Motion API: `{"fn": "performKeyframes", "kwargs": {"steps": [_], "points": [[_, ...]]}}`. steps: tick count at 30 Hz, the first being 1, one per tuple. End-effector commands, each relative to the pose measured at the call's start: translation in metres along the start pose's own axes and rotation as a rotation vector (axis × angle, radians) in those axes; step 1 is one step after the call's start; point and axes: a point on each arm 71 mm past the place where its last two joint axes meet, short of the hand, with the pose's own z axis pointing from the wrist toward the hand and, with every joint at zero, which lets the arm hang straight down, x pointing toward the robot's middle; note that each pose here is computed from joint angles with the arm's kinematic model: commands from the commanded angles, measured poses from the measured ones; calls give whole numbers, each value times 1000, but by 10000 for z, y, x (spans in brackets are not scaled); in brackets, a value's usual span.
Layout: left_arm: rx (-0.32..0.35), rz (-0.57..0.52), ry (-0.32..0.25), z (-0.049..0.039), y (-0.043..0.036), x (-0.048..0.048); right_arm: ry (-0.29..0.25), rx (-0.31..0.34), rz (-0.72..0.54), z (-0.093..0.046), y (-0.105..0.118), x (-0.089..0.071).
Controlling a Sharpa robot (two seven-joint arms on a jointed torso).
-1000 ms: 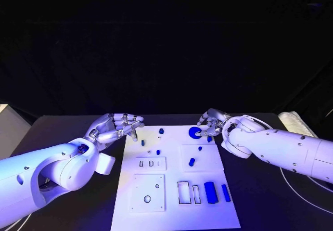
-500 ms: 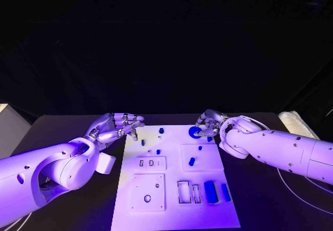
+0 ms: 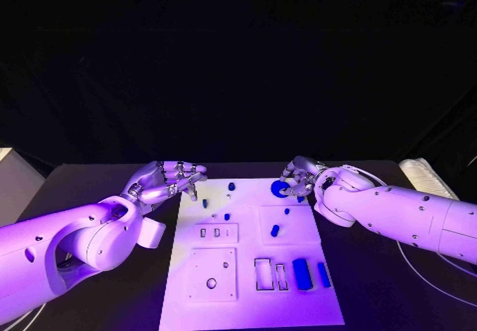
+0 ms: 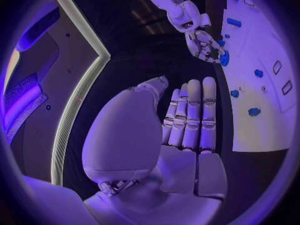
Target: Assemble the parts on the task board
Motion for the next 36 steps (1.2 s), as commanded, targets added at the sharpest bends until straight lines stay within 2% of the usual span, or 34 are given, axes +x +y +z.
{"fn": "performKeyframes", "kwargs": {"steps": [1, 7, 12, 18, 26, 31, 36], "points": [[6, -3, 19, 2, -12, 21, -13, -17, -51, -11, 9, 25], [5, -3, 19, 3, -11, 20, -67, -68, -64, -38, 88, 8], [4, -3, 20, 5, -9, 21, -137, -144, -72, -93, 240, -11], [4, -3, 18, 9, -7, 17, -188, -244, -99, -150, 554, -17], [4, -6, 25, 25, -4, 44, -205, -357, -137, -172, 1028, 119], [4, -6, 27, 28, -4, 54, -205, -388, -165, -153, 1213, 262], [4, -7, 28, 29, -5, 60, -198, -396, -183, -132, 1287, 379]]}}
